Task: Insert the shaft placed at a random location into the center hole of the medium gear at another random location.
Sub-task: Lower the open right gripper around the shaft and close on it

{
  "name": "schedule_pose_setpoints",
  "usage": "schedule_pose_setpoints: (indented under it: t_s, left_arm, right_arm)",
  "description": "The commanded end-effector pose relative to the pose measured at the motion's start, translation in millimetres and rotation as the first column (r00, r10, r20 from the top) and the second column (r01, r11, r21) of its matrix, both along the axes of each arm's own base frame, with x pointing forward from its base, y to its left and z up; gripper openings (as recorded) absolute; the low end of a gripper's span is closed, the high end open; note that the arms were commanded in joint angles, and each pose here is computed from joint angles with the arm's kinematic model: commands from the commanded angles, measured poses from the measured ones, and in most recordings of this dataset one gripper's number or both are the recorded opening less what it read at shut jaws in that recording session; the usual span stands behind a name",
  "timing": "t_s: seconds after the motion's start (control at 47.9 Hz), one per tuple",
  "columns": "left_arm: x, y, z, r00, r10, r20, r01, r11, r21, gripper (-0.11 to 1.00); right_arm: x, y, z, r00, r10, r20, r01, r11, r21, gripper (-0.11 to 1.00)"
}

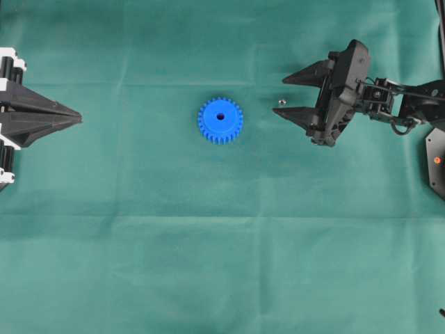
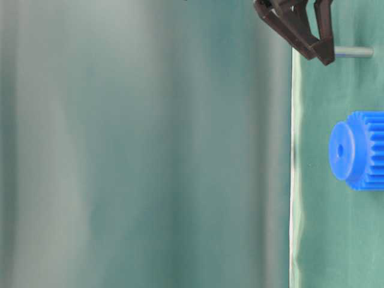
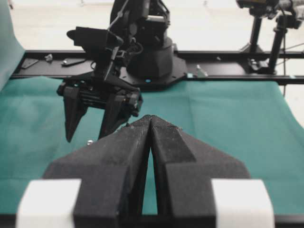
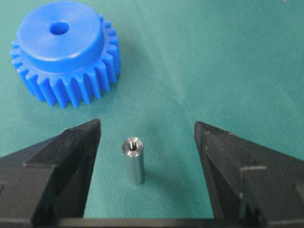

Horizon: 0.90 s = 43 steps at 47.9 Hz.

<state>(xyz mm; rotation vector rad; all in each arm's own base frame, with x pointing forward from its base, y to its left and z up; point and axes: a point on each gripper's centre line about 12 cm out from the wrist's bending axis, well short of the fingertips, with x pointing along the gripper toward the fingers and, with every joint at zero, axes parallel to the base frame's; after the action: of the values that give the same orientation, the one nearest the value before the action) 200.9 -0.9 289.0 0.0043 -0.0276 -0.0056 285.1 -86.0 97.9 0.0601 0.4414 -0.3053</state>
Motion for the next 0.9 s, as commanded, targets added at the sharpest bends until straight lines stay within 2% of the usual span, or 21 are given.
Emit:
schedule_pose_setpoints:
  t_s: [0.0, 0.292, 0.522, 0.605, 0.731, 0.772, 0.877]
  left_arm:
    - [2.2, -0.4, 5.9, 1.000, -0.002, 0.014, 0.002, 1.000, 0.001, 0.00]
    - [2.2, -0.4, 5.4, 1.000, -0.002, 0.009, 0.002, 1.000, 0.001, 0.00]
    - [2.3, -0.4, 5.0, 1.000, -0.002, 0.006, 0.002, 1.000, 0.003, 0.00]
    - [2.3, -0.4, 4.9, 1.000, -0.002, 0.005, 0.002, 1.000, 0.001, 0.00]
    - [2.3, -0.4, 4.9, 1.000, -0.002, 0.005, 0.002, 1.000, 0.001, 0.00]
    - [2.3, -0.4, 4.9, 1.000, -0.002, 0.005, 0.002, 1.000, 0.001, 0.00]
    - [2.0, -0.4, 5.2, 1.000, -0.002, 0.006, 0.002, 1.000, 0.001, 0.00]
  right_arm:
    - [1.9, -2.3, 5.0, 0.999, -0.015, 0.031, 0.015, 1.000, 0.008, 0.78]
    - [1.7, -1.9, 2.8, 1.000, -0.015, 0.023, 0.015, 1.000, 0.012, 0.75]
    - [3.1, -0.8, 2.3, 1.000, -0.011, 0.019, 0.010, 1.000, 0.014, 0.65]
    - [4.1, -0.9, 1.0, 1.000, -0.009, 0.010, 0.009, 1.000, 0.016, 0.56]
    - [5.0, 0.5, -0.1, 1.000, -0.002, 0.002, 0.002, 1.000, 0.017, 0.22]
    - [4.6, 0.8, -0.4, 1.000, 0.000, 0.001, 0.000, 1.000, 0.017, 0.15]
    - [5.1, 0.7, -0.1, 1.000, 0.001, 0.002, -0.001, 1.000, 0.016, 0.14]
